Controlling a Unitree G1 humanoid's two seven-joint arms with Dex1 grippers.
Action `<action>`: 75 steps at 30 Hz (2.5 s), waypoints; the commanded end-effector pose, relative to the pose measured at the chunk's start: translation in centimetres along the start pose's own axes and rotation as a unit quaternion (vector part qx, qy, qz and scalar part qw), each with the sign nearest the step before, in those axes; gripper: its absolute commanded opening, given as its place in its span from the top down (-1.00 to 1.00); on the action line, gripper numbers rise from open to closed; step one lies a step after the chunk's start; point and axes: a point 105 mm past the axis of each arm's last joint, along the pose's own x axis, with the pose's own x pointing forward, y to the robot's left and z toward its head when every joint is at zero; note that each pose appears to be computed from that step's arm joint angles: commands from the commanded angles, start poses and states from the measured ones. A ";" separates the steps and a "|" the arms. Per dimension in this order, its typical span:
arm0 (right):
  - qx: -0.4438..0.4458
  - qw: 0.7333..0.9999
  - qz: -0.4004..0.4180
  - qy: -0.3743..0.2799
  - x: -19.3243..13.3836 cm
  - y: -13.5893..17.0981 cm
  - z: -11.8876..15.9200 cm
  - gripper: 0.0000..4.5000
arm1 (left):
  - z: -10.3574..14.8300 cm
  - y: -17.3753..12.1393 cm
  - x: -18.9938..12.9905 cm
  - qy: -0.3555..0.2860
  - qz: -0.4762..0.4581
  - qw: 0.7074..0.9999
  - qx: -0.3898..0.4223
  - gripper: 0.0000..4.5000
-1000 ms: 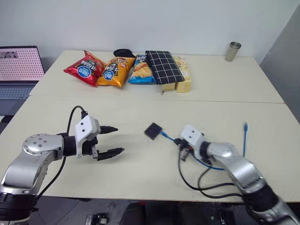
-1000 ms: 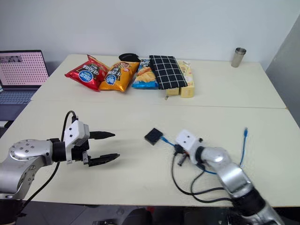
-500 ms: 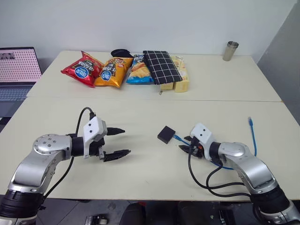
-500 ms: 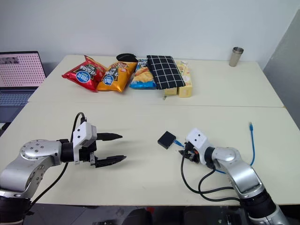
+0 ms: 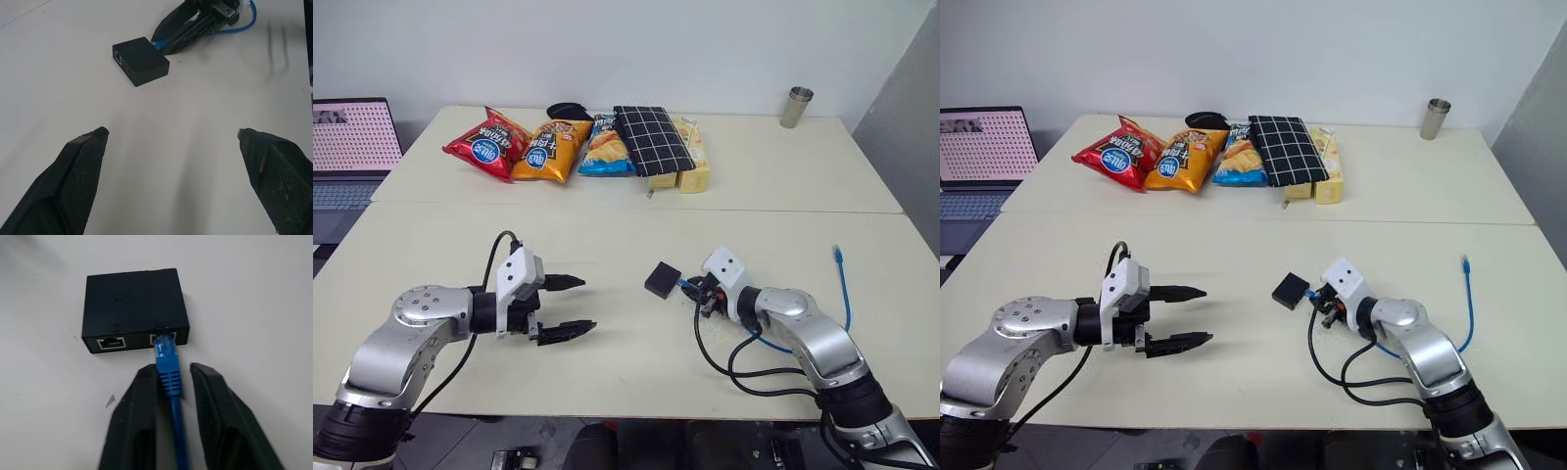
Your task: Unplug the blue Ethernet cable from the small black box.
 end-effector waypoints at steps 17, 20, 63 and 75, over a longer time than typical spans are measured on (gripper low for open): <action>-0.518 0.834 0.062 -0.179 -2.2 3.8 9.0 0.96 | 3.5 0.9 3.0 -0.129 -0.035 0.974 -0.183 -1.00; -0.533 0.820 0.053 -0.204 -2.3 4.1 9.9 0.96 | 3.9 0.7 3.4 -0.144 -0.047 0.968 -0.198 -1.00; -0.050 0.954 0.215 -0.205 -5.9 5.1 11.2 -0.05 | 4.7 -0.7 3.5 -0.136 -0.137 0.975 -0.110 0.64; 0.064 0.949 0.264 -0.160 -5.5 5.4 10.0 -0.05 | 4.8 -1.6 3.1 -0.126 -0.174 0.975 -0.058 0.64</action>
